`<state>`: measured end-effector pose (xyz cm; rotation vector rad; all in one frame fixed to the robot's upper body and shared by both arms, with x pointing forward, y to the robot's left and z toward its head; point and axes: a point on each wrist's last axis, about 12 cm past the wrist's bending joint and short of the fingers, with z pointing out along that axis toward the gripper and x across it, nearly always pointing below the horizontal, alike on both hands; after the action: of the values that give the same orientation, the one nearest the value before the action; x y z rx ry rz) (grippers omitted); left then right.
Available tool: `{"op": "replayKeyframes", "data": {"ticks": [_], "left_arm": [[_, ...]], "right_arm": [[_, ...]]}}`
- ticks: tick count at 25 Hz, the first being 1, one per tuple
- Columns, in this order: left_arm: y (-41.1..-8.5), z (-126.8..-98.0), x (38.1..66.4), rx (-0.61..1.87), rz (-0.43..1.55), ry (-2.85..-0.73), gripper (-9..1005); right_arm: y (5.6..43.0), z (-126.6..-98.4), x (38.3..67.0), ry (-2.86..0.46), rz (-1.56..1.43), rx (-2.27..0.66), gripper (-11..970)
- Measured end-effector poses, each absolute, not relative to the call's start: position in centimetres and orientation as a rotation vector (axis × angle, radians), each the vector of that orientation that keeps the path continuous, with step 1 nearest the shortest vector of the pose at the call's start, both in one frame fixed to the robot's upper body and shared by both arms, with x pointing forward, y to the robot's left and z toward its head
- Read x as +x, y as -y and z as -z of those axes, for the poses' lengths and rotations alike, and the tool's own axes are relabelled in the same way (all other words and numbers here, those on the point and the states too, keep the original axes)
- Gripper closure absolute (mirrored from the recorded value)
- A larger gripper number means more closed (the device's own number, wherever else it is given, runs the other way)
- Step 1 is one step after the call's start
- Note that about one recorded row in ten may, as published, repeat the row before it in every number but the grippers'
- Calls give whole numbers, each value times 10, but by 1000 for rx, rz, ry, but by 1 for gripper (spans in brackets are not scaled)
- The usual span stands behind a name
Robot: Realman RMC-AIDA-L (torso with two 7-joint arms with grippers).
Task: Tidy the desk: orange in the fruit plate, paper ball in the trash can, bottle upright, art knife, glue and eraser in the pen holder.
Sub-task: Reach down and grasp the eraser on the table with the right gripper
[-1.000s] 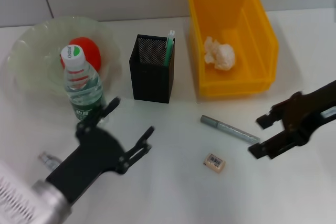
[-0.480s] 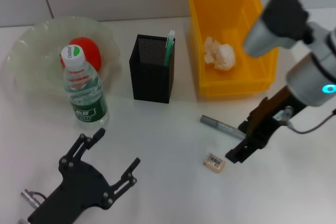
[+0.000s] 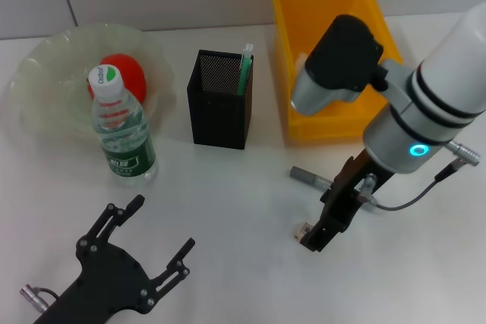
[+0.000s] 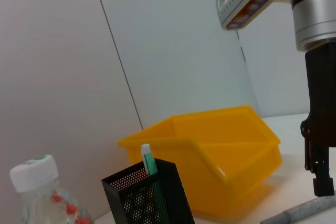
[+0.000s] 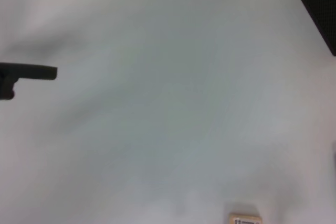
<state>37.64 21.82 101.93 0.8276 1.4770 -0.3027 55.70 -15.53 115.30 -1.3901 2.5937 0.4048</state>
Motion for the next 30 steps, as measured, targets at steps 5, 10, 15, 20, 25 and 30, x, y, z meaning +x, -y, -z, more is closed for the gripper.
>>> {"op": "replayKeyframes", "data": {"ticks": [5, 10, 15, 20, 25, 30], "left_arm": [[-219, -1018, 376, 836, 302, -1479, 162], [-219, -1018, 376, 841, 302, -1477, 163], [-218, -1018, 376, 848, 307, -1476, 163], [-218, -1018, 376, 849, 307, -1474, 162], [-218, -1018, 377, 849, 307, -1474, 162], [-218, -1018, 377, 848, 309, -1473, 162]], "right_arm": [[146, -1144, 555, -2599, -378, -1389, 217], [140, -1141, 554, -2599, -364, -1395, 217], [139, -1137, 557, -2619, -359, -1392, 218], [137, -1134, 559, -2626, -348, -1400, 375], [136, -1131, 561, -2635, -342, -1402, 464], [134, -1129, 562, -2635, -332, -1413, 497]]}}
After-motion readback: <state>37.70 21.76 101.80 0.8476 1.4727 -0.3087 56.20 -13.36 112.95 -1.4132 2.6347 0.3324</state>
